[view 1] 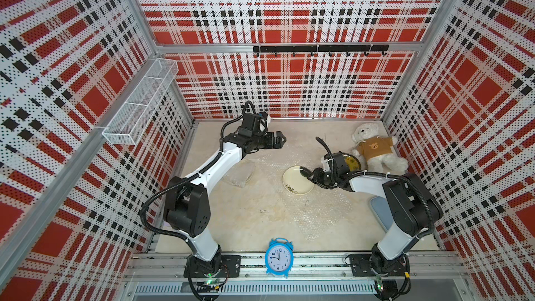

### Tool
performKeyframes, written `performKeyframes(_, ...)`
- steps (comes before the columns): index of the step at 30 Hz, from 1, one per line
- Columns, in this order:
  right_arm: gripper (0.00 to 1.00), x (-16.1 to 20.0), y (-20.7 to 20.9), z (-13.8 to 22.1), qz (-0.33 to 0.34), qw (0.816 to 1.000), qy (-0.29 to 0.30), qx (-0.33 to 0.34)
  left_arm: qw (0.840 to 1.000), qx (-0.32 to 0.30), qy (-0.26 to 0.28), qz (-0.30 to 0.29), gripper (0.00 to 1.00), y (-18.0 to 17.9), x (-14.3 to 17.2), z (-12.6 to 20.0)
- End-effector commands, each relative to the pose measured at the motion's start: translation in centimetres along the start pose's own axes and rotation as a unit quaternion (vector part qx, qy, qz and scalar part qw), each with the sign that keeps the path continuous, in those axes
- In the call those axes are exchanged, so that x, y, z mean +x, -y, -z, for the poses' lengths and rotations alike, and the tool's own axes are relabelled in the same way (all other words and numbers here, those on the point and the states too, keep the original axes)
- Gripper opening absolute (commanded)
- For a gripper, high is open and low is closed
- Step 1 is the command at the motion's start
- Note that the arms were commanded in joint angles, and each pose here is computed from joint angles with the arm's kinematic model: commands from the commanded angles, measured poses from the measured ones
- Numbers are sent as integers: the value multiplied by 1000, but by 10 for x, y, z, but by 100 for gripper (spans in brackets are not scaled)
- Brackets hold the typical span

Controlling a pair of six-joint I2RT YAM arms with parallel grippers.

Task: Unpack dinner plates from bubble wrap
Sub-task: Pick up the plate from the bubble wrap.

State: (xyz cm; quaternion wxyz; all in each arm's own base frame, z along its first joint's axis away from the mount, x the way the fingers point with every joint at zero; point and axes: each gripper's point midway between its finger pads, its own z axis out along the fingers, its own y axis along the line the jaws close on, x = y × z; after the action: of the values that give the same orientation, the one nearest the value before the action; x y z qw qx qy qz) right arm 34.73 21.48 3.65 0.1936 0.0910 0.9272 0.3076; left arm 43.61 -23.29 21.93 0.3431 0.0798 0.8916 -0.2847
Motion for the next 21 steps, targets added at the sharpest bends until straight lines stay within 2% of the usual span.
performKeyframes(1, 42, -1, 1, -6, 0, 1000, 8, -8, 1000, 12, 15, 0, 99, 5, -7, 8)
performKeyframes(21, 14, 5, 13, -14, -13, 999, 35, -25, 1000, 10, 8, 7, 99, -3, -2, 6)
